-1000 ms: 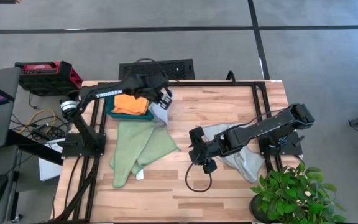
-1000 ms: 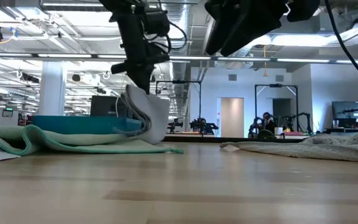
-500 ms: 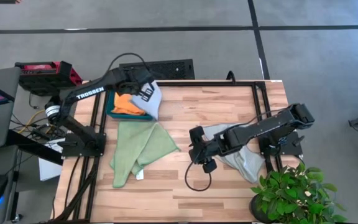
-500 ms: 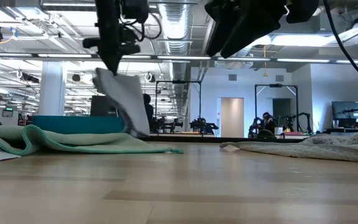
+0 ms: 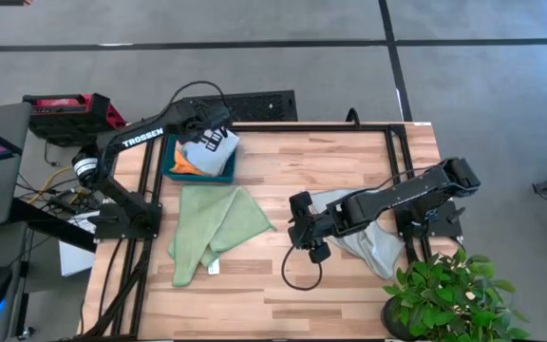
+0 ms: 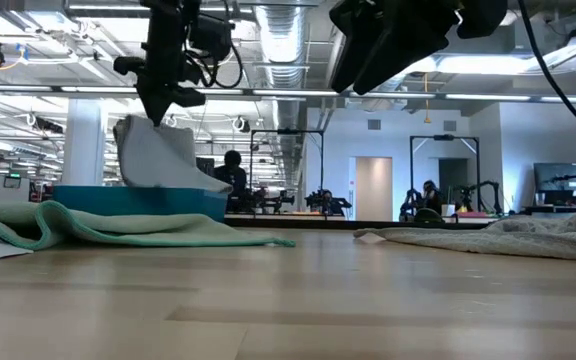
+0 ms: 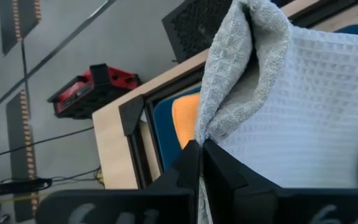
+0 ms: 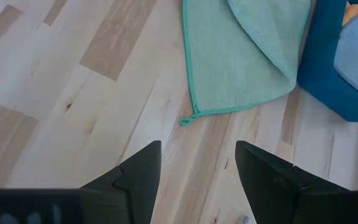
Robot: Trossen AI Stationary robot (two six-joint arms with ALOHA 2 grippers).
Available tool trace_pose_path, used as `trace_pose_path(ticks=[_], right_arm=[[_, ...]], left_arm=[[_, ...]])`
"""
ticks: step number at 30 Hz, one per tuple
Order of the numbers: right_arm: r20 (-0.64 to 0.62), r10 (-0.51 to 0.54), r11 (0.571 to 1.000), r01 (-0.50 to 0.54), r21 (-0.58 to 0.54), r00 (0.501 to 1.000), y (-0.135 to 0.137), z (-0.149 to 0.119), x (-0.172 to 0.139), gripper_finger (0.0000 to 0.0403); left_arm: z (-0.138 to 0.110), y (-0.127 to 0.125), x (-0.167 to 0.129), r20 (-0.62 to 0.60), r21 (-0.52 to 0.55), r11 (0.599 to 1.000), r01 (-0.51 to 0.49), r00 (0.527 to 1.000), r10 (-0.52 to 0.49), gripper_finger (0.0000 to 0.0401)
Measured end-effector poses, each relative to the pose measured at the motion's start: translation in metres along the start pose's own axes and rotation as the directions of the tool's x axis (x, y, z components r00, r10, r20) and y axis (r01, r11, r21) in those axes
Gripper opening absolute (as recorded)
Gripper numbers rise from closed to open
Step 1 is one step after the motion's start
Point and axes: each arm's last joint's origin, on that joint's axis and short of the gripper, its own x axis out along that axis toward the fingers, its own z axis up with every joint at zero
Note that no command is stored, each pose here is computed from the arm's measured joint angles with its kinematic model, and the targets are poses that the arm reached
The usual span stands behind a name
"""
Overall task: Fold microfiber towels
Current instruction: Put the folded gray towel into the blue bin
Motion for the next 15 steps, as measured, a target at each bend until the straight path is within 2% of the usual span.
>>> trace_pose_path(ticks=[8,15], right_arm=[[0.002,-0.001,1.000,0.001,0.001,1.000,0.000,0.000,0.000,0.0230],[0.004,-0.002,1.000,0.002,0.001,1.000,0.000,0.000,0.000,0.0230]], left_arm=[[0.007,-0.014,0.023,-0.068,0.041,0.998,-0.040,0.997,0.043,0.0000],[0.008,-0.015,0.028,-0.099,0.054,0.998,-0.024,0.995,0.029,0.0007]])
